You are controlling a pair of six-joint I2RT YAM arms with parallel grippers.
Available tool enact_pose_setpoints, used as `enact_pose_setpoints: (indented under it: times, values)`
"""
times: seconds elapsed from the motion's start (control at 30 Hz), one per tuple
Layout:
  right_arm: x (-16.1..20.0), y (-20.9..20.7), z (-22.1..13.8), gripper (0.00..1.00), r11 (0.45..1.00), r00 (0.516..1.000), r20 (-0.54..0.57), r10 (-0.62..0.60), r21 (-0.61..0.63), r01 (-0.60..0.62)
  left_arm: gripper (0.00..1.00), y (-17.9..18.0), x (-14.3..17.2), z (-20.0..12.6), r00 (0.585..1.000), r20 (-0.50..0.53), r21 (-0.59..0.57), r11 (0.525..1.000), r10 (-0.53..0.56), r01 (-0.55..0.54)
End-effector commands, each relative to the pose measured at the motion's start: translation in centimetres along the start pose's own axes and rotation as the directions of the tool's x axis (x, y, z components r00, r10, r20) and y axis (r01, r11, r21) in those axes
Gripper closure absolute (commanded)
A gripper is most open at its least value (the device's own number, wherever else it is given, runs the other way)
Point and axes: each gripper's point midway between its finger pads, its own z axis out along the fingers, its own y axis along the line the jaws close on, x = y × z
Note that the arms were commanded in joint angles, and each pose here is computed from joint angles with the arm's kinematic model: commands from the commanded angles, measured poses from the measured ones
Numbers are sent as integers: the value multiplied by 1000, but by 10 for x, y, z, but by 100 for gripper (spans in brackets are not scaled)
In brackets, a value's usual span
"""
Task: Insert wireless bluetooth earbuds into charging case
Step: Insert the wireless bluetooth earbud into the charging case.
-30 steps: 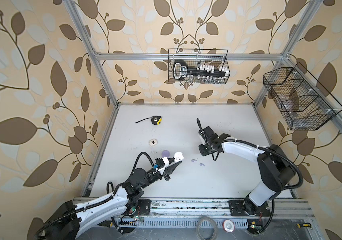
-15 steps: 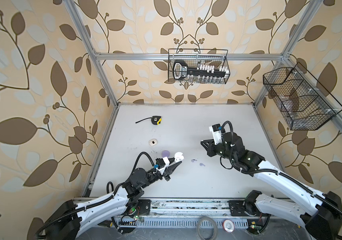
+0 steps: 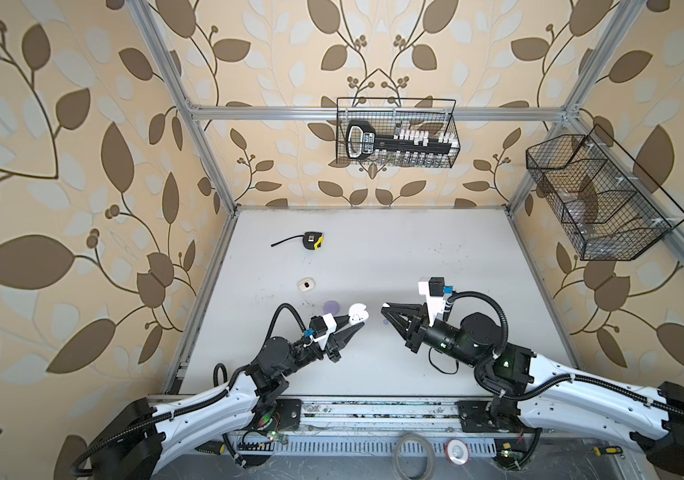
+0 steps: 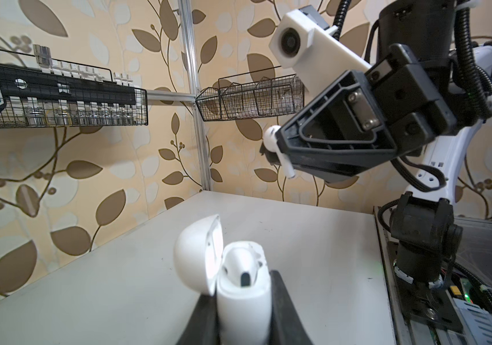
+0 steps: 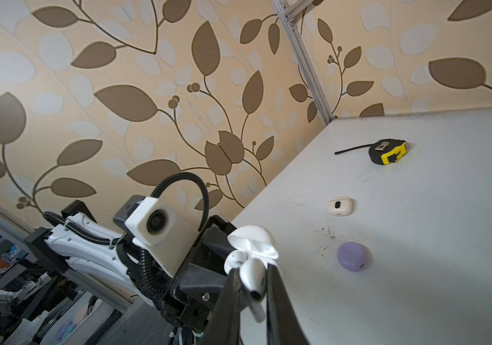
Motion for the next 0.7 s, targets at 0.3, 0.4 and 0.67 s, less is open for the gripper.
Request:
enact_pose_setpoints:
  times: [0.3,0.4,0.67]
  values:
    - [-8,9,17,82,1000,986,164,25,-7,-25,100,-9,-37,-1,992,129,56,998,-7,-1]
    - [-6,9,19,82,1000,985,171,29,-13,-28,100,-9,-37,-1,992,130,61,998,-10,2]
    - [2,10,20,82,999,986,164,38,-29,-33,100,-10,-38,0,991,132,62,998,-17,9]
